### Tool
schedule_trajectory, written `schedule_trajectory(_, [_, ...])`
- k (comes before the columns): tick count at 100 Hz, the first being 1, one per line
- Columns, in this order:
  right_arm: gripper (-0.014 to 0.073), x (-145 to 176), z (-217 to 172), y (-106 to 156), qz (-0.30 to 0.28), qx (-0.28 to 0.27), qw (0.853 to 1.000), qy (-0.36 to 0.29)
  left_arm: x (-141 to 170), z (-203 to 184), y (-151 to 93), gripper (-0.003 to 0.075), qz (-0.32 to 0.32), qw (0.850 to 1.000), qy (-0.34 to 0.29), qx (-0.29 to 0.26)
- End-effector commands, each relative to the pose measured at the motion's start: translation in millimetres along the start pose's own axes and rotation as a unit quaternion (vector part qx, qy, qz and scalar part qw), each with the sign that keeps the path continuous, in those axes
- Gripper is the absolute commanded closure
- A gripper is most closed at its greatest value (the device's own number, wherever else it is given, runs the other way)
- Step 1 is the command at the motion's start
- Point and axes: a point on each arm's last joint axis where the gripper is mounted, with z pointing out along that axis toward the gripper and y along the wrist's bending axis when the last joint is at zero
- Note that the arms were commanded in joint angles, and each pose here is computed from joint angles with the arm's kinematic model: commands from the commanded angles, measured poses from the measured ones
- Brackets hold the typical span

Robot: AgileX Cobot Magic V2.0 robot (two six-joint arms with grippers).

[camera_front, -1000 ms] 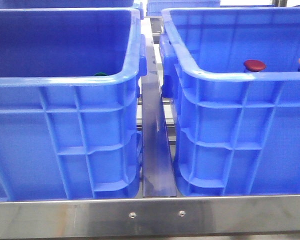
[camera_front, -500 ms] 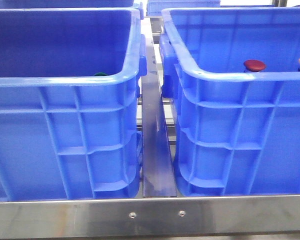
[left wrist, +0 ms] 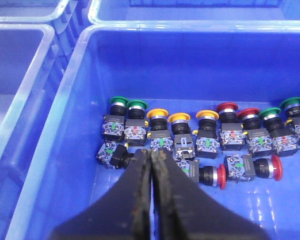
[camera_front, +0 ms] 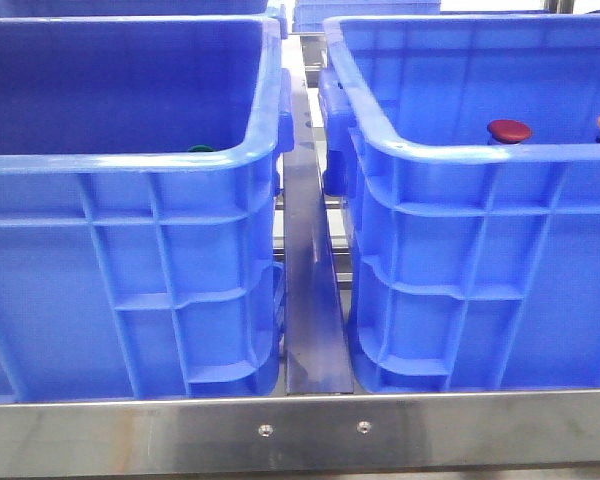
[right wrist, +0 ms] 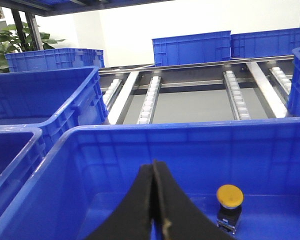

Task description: Pick red and yellow buttons and place in box

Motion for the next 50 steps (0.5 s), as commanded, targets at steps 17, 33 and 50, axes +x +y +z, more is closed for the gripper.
schedule_trajectory(17, [0.0663, -10.6, -0.7, 2.0, 0.008, -0.005, 1.0, -0.016, -14.1, -5.0, -4.1, 0.0741, -0.016, 0.998, -0.05, 0.026])
schedule_trajectory(33, [0.0663, -10.6, -0.7, 2.0, 0.008, -0.005, 1.0, -0.016, -16.0, -6.6, -5.0, 0.0741, -0.02, 0.997, -0.062, 0.034])
schedule_trajectory(50, [0.0663, -10.6, -0.7, 2.0, 0.008, -0.005, 1.0, -0.016, -16.3, -16.2, -4.1, 0.0741, -0.024, 0.995, -0.089, 0.044])
